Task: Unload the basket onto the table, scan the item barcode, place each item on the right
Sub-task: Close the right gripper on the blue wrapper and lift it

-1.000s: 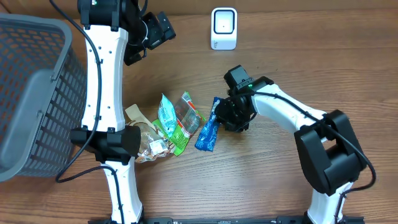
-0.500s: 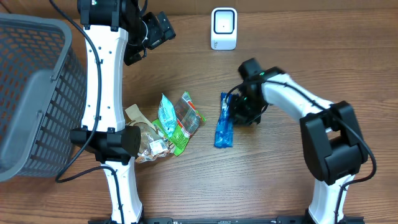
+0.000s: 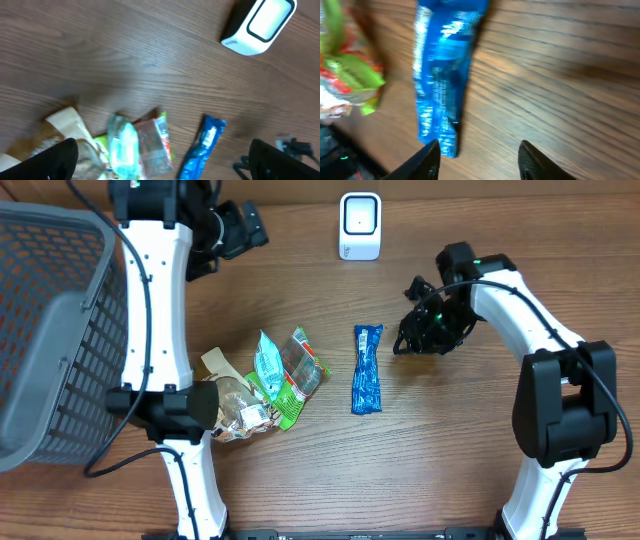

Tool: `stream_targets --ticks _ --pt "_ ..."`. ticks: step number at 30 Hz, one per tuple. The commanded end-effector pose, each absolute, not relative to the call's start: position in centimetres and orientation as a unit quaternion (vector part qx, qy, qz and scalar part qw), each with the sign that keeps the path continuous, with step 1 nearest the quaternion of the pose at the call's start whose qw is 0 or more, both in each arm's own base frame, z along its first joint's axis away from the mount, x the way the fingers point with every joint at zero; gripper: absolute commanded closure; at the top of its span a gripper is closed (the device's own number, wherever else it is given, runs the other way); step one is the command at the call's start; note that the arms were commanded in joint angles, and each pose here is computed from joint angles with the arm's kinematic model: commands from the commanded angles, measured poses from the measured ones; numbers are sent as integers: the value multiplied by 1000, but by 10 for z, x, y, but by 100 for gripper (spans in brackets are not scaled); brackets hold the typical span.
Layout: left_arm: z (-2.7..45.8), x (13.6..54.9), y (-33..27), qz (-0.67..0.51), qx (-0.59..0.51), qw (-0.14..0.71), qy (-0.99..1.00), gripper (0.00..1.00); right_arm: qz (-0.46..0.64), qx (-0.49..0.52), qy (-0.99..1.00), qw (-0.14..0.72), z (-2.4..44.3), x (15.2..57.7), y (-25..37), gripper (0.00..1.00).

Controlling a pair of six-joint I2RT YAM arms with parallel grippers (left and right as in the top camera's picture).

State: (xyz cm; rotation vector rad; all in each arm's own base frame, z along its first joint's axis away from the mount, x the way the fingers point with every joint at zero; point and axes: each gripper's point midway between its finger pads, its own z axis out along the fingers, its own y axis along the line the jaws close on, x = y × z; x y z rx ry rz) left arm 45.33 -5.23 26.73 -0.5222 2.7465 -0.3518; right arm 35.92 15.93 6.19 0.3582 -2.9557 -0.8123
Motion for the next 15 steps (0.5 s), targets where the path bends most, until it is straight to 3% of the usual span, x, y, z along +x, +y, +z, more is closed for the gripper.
stream_targets --ticks 1,7,15 --pt "334 426 -41 -116 -123 249 954 0 -291 127 -948 33 66 354 192 46" --pt "394 387 -30 -97 -101 330 934 0 -214 129 -968 35 52 343 218 44" --pt "396 386 -27 -89 -105 334 933 0 -133 129 -982 40 40 324 232 37"
